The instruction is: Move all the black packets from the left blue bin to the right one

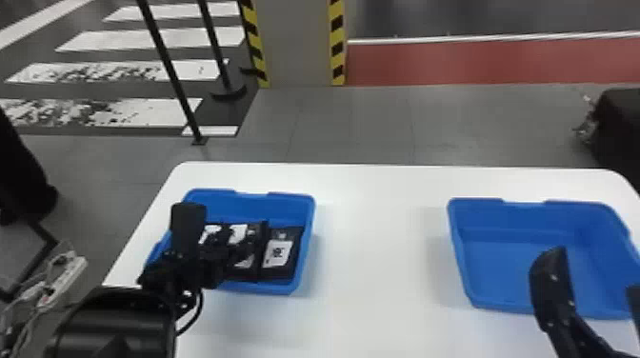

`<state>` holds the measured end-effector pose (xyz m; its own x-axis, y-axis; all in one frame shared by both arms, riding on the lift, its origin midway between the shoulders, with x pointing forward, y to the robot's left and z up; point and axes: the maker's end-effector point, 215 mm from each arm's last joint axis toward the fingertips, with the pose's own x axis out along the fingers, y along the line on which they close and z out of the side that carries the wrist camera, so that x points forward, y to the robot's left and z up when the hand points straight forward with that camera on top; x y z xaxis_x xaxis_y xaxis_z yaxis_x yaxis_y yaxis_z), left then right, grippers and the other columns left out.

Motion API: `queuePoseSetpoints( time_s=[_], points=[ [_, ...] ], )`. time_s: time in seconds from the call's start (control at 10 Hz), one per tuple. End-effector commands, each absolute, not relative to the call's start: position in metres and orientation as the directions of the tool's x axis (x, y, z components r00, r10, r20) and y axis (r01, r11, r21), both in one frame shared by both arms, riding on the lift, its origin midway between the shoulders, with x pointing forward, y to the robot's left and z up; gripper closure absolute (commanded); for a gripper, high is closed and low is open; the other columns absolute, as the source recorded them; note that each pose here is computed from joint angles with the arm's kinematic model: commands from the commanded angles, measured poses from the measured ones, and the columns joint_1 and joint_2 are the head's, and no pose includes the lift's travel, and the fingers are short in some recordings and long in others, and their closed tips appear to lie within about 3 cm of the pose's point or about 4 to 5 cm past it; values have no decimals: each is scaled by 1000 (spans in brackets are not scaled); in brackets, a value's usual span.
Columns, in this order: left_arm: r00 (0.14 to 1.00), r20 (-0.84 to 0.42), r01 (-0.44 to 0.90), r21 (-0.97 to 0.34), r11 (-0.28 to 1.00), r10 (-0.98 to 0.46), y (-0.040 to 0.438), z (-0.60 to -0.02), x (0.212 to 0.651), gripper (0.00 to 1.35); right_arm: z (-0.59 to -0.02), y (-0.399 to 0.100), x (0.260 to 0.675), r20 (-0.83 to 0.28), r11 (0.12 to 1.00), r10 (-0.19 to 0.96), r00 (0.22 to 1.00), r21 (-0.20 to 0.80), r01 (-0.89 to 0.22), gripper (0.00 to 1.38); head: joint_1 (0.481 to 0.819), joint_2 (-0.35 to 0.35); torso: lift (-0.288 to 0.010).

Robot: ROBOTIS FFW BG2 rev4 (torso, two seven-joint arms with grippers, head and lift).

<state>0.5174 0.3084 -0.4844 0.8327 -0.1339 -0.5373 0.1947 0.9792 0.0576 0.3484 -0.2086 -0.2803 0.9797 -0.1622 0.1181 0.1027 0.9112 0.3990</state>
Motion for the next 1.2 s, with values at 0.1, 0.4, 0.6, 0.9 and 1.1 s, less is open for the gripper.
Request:
queuePoseSetpoints(
  time_s=[0.1,0.4,0.6,0.9,1.1],
  points=[
    [846,-511,219,76,973,-151,305,-477,511,1219,-280,-209,349,120,911,-162,980,401,101,96,695,129,-110],
    [888,-415,264,104,959,-199,289,-414,482,1219,-277,-207,349,127,909,-154,980,407,90,96,695,119,-110],
    [905,-332,322,124,939,-266,263,-354,463,1219,-254,-197,356,190,904,-96,977,427,5,99,695,109,-110],
    [866,-253,470,120,874,-431,194,-314,475,1219,-234,-150,383,265,904,115,957,372,-212,99,695,85,-110],
    [816,-213,567,115,816,-537,142,-310,491,1219,-243,-108,399,242,859,283,928,366,-358,98,695,64,-110]
  ],
)
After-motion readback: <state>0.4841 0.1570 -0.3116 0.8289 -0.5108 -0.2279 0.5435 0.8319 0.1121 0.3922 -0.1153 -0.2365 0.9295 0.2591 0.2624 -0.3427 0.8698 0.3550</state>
